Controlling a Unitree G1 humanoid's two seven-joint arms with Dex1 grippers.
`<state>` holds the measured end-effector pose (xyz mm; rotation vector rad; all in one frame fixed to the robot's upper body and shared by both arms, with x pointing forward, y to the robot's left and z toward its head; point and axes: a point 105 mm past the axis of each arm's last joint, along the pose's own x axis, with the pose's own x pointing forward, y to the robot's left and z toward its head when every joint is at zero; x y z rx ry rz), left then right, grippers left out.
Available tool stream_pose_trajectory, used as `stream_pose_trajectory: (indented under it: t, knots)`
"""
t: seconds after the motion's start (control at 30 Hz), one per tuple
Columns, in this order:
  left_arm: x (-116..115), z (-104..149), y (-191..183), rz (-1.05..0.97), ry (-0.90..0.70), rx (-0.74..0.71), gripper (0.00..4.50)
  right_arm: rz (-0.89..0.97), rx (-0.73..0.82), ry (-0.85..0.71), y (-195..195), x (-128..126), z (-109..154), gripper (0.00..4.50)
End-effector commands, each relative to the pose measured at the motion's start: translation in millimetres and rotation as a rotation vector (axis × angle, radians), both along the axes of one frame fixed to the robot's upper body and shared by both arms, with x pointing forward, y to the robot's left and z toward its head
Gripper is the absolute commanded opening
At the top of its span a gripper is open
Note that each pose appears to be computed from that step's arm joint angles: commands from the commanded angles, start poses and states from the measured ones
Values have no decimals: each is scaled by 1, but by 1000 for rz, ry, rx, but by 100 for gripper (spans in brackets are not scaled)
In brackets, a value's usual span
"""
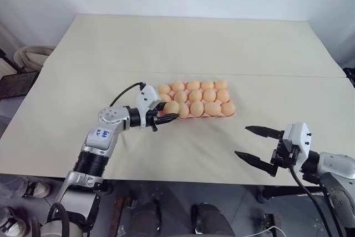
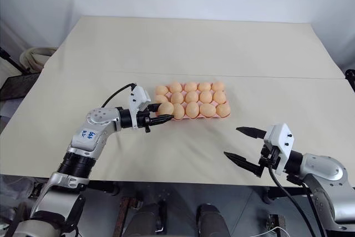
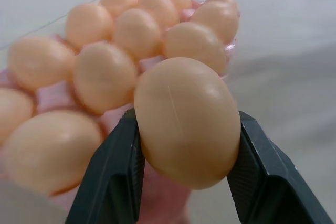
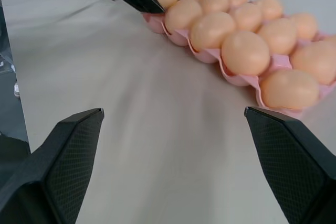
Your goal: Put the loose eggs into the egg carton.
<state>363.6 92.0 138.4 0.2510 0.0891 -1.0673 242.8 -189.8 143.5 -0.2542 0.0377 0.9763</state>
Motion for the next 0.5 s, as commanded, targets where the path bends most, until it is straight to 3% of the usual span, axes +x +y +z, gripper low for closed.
stream_pose_trajectory:
  t: [0.03, 0.17, 0.33, 0.5]
  knots:
    - [3, 16, 10, 19, -67, -28, 334, -7, 12, -39, 0, -2, 11, 450]
    - [1, 18, 20, 47, -92, -23, 447, 0, 18, -41, 2, 2, 11, 450]
    - [-16, 25, 30, 17, -116, -71, 447, 25, 22, -40, 6, 5, 12, 450]
    - [-40, 24, 86, 88, -217, -26, 447, 21, 2, -21, -3, 3, 9, 450]
